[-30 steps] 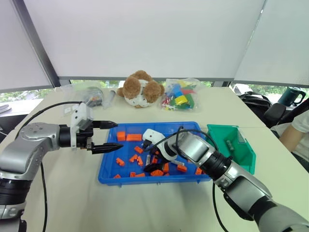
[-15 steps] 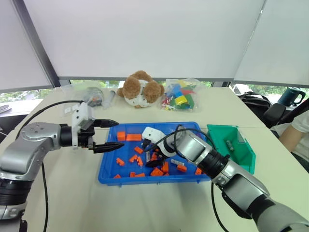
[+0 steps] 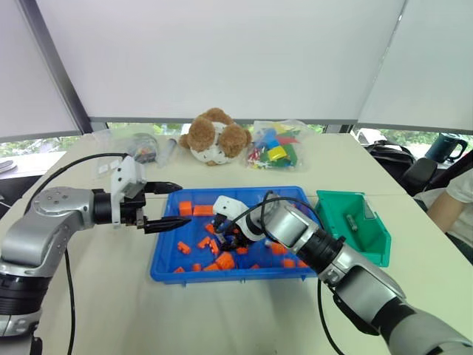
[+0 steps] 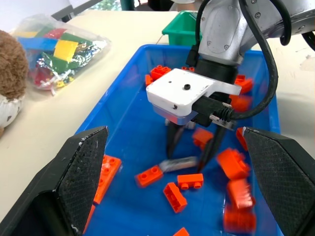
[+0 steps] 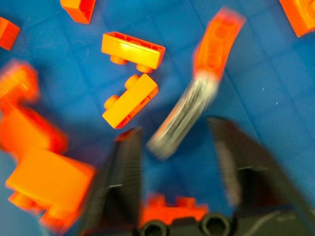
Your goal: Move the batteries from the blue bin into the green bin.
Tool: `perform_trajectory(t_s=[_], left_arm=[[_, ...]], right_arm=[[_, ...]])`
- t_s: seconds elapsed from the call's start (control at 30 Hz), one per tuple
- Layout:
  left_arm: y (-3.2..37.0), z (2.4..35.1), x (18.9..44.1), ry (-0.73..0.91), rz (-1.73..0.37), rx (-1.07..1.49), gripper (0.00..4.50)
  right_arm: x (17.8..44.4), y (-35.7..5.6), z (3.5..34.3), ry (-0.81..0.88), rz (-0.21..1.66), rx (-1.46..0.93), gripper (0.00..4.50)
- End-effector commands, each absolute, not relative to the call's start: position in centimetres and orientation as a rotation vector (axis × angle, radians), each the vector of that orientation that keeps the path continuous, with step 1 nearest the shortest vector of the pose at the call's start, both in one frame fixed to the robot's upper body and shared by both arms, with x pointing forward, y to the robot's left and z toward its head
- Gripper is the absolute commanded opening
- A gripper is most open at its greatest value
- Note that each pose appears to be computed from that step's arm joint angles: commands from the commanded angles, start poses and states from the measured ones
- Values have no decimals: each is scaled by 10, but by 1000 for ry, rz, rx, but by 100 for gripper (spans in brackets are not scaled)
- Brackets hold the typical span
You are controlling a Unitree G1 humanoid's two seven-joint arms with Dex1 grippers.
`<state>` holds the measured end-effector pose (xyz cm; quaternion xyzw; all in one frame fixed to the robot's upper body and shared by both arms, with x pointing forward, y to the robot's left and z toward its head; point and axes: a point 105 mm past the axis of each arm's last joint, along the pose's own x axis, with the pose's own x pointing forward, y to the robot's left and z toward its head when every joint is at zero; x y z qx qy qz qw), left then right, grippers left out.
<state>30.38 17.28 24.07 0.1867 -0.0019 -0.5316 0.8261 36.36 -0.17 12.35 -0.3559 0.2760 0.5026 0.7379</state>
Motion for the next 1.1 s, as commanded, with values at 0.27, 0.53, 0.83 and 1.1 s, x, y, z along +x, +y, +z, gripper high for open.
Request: perform_trajectory(t_s=[0.27, 0.53, 0.83, 1.1], left_arm=[[172, 249, 301, -49, -1125, 444, 450], [172, 251, 303, -51, -1127, 453, 450], [172, 251, 304, -49, -1129, 460, 450], [172, 251, 304, -47, -1128, 469, 450]], right_arm=[[360, 1, 143, 574, 1111, -738, 8], [359, 11, 154, 501, 1129, -731, 8], [367, 15, 166, 458, 1085, -702, 337], [392, 20, 169, 488, 951, -547, 386]])
